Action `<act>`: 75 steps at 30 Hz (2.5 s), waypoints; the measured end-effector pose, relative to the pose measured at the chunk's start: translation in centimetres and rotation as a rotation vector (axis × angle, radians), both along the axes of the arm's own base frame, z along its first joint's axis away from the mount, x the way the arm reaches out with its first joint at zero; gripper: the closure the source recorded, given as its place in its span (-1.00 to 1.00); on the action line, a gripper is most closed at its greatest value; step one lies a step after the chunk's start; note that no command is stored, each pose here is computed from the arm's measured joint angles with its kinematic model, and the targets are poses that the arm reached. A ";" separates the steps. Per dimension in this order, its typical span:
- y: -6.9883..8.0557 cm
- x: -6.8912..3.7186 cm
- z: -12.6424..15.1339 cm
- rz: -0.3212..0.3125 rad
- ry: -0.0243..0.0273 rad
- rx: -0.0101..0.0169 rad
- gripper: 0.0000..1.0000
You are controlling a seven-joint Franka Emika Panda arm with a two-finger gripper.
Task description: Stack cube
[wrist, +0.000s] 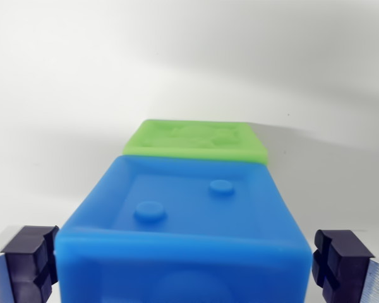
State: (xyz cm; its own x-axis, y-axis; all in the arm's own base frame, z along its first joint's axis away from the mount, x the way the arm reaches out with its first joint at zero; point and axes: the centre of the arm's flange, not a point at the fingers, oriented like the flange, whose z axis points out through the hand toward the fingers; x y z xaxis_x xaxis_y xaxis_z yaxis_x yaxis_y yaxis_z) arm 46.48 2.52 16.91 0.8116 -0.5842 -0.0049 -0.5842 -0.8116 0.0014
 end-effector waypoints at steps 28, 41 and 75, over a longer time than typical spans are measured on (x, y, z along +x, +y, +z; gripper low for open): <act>0.0 0.1 3.5 0.000 -0.0041 -0.0015 -1.00; 0.0 0.1 8.2 -0.001 -0.0062 -0.0030 -1.00; 0.0 0.1 22.5 -0.001 -0.0079 -0.0052 -1.00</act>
